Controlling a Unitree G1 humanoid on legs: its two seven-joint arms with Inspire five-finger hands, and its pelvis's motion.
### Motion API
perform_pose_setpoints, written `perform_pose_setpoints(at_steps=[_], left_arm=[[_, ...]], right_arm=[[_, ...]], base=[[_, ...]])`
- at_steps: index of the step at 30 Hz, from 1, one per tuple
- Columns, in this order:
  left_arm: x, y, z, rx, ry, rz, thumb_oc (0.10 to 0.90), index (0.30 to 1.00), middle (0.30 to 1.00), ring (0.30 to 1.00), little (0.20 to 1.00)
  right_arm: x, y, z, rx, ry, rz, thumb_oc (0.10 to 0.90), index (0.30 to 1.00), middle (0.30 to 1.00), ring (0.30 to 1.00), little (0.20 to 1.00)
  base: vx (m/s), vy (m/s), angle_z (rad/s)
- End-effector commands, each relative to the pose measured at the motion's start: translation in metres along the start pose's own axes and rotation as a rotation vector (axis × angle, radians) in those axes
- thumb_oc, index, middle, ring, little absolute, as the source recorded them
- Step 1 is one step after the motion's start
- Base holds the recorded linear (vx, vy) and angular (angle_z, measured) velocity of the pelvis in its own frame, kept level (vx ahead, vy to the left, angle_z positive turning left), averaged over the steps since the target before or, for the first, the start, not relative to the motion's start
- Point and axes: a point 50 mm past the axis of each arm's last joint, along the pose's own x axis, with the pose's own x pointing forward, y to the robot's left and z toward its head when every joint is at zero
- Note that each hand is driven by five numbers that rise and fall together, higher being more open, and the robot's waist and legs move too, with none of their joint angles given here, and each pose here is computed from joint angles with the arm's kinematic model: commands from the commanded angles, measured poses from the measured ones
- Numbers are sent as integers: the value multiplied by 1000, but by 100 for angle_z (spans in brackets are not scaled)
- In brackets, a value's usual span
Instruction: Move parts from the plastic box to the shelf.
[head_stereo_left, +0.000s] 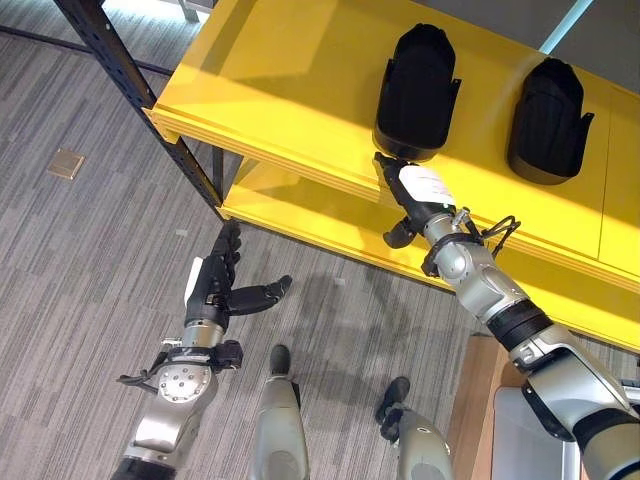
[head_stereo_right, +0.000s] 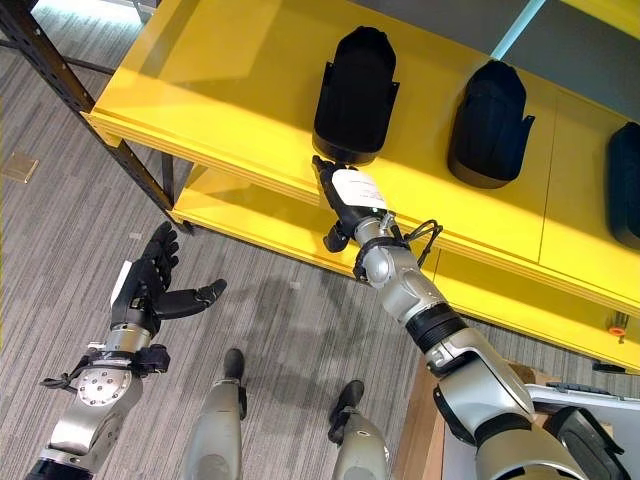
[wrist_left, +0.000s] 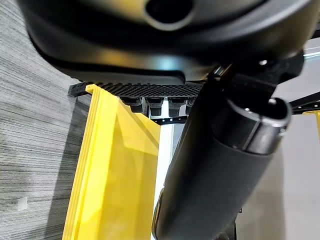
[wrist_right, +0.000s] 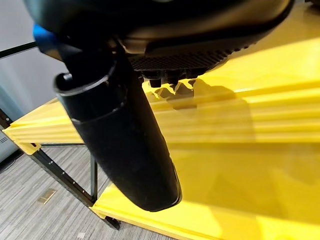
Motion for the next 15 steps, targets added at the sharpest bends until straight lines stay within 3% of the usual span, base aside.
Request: perform_pose_setpoints(at_steps=[1, 15], left_arm=[[4, -4, 45, -3, -244, -52, 900, 1000, 1000, 1000, 1000], [4, -3, 43, -12, -237, -50, 900, 1000, 1000, 1000, 1000]], right_arm=[[20, -57, 25, -60, -97, -200, 900, 1000, 1000, 1000, 1000], [21, -66, 9, -64, -31, -219, 900, 1000, 1000, 1000, 1000]], base=[[7, -4, 5], [1, -1, 1]])
